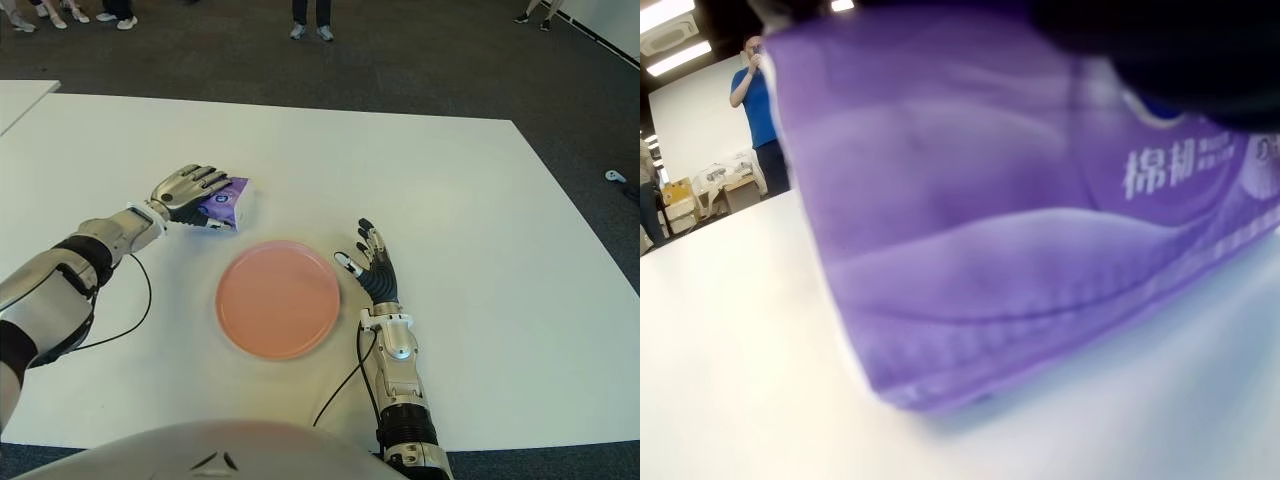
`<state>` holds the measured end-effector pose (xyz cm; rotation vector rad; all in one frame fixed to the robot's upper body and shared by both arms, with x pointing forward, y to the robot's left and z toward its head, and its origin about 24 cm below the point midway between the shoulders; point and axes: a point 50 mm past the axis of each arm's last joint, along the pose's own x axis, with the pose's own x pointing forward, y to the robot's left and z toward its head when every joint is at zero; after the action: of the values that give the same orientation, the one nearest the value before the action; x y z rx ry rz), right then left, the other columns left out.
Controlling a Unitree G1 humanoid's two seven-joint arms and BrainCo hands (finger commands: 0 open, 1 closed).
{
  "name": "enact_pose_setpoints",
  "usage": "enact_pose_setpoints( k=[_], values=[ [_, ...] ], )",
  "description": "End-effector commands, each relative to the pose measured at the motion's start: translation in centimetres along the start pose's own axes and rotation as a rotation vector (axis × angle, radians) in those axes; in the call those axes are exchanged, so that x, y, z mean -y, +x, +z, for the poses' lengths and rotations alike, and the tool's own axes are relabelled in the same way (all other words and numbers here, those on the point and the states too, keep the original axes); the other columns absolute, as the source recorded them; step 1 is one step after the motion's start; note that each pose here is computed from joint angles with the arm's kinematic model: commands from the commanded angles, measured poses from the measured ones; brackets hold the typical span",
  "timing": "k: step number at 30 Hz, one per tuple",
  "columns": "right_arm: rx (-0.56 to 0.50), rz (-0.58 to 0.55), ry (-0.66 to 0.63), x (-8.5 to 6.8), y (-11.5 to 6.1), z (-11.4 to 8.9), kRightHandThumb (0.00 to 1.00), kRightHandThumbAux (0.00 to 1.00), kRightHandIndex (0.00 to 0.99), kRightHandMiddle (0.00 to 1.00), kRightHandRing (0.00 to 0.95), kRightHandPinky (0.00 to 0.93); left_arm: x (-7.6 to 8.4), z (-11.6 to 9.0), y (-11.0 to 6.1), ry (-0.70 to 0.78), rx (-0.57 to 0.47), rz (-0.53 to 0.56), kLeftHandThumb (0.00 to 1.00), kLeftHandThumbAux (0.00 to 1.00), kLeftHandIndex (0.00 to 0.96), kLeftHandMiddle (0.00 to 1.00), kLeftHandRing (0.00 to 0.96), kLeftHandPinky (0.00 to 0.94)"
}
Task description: Put the tissue paper into the plate.
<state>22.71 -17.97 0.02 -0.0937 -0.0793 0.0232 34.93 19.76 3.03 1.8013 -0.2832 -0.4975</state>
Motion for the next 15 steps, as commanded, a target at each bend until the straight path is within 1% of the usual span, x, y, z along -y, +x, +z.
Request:
enact_pose_setpoints(
  k=[1,2,4,5,7,9,10,11,14,15],
  values=[
    [-0.077,0.001,0.01,0.1,-1.1,-1.3,0.0,0.605,0.0,0.0,0.0,0.0,2.8,1.7,-1.1,-0.02,0.065,-0.121,0.432,0.154,0.008,0.0,0.025,0.106],
    [-0.077,0.001,0.011,0.1,-1.1,-1.3,0.0,0.607,0.0,0.0,0.0,0.0,2.8,1.8,-1.1,-0.03,0.058,-0.1,0.451,0.179,0.027,0.014,0.057,0.166],
    [-0.078,0.0,0.011,0.1,-1.0,-1.3,0.0,0.609,0.0,0.0,0.0,0.0,2.7,1.9,-1.1,-0.055,0.046,-0.056,0.472,0.209,0.059,0.04,0.1,0.231],
    [-0.079,0.0,0.012,0.1,-1.0,-1.3,0.0,0.612,0.0,0.0,0.0,0.0,2.6,1.9,-1.1,-0.067,0.04,-0.035,0.514,0.278,0.114,0.133,0.201,0.325],
    [-0.079,0.0,0.012,0.1,-1.0,-1.3,0.0,0.615,0.0,0.0,0.0,0.0,2.6,1.9,-1.1,-0.08,0.034,-0.01,0.553,0.338,0.162,0.215,0.289,0.406],
    [-0.08,-0.002,0.011,0.1,-1.0,-1.4,0.0,0.616,0.0,0.0,0.0,0.0,2.6,2.3,-1.1,-0.093,0.037,0.018,0.61,0.419,0.227,0.326,0.382,0.478],
    [-0.081,-0.003,0.01,0.1,-0.9,-1.4,0.0,0.616,0.0,0.0,0.0,0.0,2.7,2.5,-1.1,-0.099,0.039,0.031,0.639,0.467,0.276,0.408,0.441,0.522],
    [-0.082,-0.004,0.01,0.2,-0.9,-1.4,0.0,0.616,0.0,0.0,0.0,0.0,2.7,2.6,-1.1,-0.102,0.04,0.038,0.709,0.541,0.312,0.453,0.491,0.562],
    [-0.083,-0.007,0.007,0.1,-0.9,-1.4,0.0,0.614,0.0,0.0,0.0,0.0,3.1,3.0,-1.2,-0.102,0.029,0.061,0.794,0.629,0.357,0.51,0.566,0.625],
    [-0.083,-0.008,0.005,0.1,-0.8,-1.4,0.0,0.614,0.0,0.0,0.0,0.0,3.3,3.2,-1.2,-0.101,0.023,0.068,0.804,0.637,0.364,0.519,0.583,0.642]
  ],
)
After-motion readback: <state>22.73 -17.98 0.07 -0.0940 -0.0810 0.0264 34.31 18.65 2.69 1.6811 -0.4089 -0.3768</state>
